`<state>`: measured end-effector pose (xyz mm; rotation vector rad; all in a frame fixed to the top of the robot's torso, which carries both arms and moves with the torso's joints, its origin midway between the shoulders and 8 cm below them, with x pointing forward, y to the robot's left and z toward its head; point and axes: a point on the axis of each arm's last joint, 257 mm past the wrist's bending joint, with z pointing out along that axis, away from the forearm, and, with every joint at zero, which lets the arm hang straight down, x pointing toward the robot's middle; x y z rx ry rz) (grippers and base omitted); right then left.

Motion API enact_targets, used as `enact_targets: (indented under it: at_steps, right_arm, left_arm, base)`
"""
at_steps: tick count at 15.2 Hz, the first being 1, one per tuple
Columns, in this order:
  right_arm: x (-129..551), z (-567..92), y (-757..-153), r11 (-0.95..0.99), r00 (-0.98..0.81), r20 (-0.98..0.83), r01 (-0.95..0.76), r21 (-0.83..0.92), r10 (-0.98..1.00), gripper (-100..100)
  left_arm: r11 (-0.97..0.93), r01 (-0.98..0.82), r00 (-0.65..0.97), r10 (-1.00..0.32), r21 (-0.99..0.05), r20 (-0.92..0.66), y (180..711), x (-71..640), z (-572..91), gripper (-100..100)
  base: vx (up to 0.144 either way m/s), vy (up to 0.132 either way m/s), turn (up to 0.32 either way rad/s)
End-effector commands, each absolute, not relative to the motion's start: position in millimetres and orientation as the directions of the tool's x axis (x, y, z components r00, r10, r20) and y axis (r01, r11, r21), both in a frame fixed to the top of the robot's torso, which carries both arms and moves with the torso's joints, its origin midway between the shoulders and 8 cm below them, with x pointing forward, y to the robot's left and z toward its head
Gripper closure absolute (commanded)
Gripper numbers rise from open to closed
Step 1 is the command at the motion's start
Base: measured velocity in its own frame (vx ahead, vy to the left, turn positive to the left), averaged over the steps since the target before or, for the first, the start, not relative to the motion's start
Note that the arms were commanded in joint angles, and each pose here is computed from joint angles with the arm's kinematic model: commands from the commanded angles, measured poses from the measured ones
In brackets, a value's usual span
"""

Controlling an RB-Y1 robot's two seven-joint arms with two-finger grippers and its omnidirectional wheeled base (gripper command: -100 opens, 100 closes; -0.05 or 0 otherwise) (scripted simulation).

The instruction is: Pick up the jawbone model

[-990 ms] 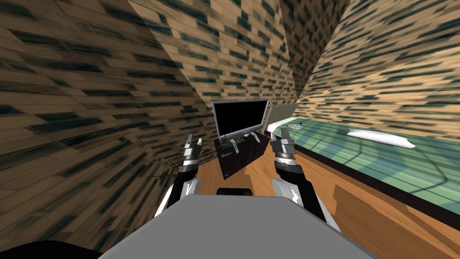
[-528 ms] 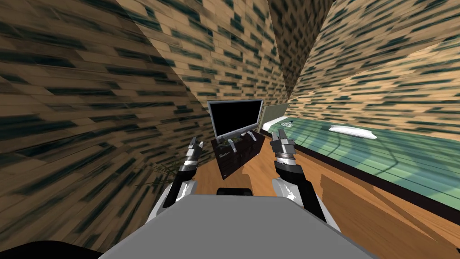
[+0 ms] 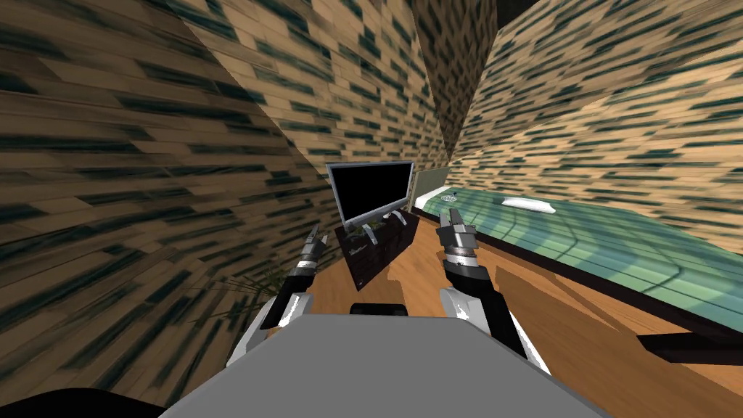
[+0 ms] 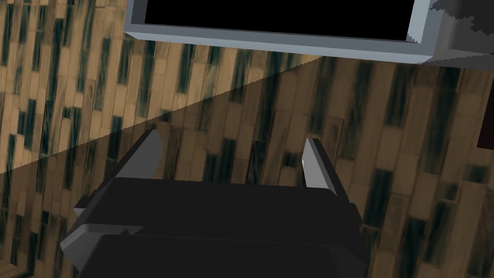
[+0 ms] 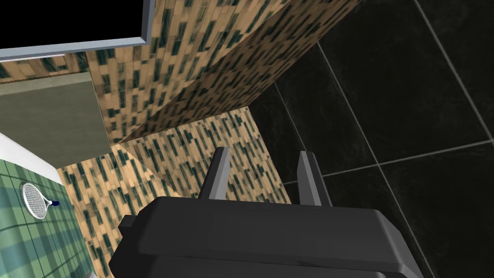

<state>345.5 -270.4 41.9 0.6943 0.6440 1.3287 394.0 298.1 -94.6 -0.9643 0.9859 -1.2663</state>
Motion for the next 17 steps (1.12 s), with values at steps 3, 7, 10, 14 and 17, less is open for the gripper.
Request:
enact_targets:
  at_steps: [3,7,10,14,17]
  right_arm:
    - [345.5,41.9,-270.4,0.104,0.131,-0.026,-0.635,0.766,0.991,0]
    - [345.5,41.9,-270.4,0.104,0.131,-0.026,-0.635,0.766,0.991,0]
    - [345.5,41.9,-270.4,0.104,0.131,-0.026,-0.635,0.766,0.991,0]
    - [345.5,41.9,-270.4,0.104,0.131,-0.026,-0.635,0.766,0.991,0]
    - [345.5,41.9,-270.4,0.104,0.131,-0.026,-0.635,0.766,0.991,0]
  left_arm:
    - [0.028,0.177,0.074,-0.997,-0.984,-0.015,320.6,402.0,-132.1,-100]
    - [0.004,0.092,0.098,-0.995,-0.996,0.005,333.8,404.1,-157.9,-100]
    - [-0.021,0.030,0.122,-0.992,-0.999,0.024,346.3,404.0,-178.2,-100]
    - [-0.050,-0.031,0.150,-0.988,-0.998,0.045,359.0,402.6,-198.6,-100]
    - [-0.111,-0.122,0.207,-0.975,-0.986,0.084,383.8,397.2,-232.0,-100]
  base:
    - [-0.029,0.020,-0.262]
    - [-0.023,0.020,-0.164]
    - [-0.018,0.013,-0.197]
    - [-0.016,0.015,-0.155]
    - [-0.018,0.012,-0.244]
